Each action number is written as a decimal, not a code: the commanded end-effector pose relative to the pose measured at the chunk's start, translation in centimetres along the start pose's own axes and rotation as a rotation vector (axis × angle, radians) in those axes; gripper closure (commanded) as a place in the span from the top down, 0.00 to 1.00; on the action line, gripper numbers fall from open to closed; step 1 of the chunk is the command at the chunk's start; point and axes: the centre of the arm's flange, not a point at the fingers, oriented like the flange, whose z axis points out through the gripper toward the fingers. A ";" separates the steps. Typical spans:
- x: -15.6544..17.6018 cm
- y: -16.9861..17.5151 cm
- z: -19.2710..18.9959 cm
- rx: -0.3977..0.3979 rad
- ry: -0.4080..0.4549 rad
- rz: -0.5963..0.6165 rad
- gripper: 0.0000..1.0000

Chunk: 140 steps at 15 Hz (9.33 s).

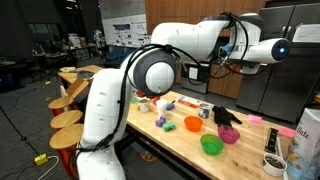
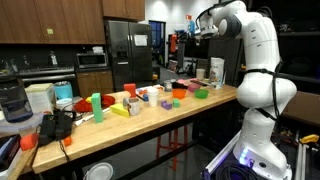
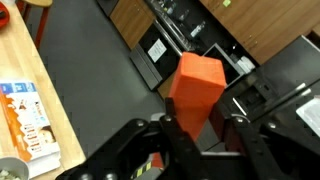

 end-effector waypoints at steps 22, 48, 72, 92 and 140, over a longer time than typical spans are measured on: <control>1.6 1.4 5.9 -0.266 -0.197 0.021 0.13; -3.4 13.8 21.5 -0.574 -0.320 0.154 0.13; -7.9 11.5 22.6 -0.669 -0.432 0.263 0.38; -3.6 15.7 27.5 -0.797 -0.405 0.633 0.13; -13.3 9.7 15.6 -0.623 -0.352 0.163 1.00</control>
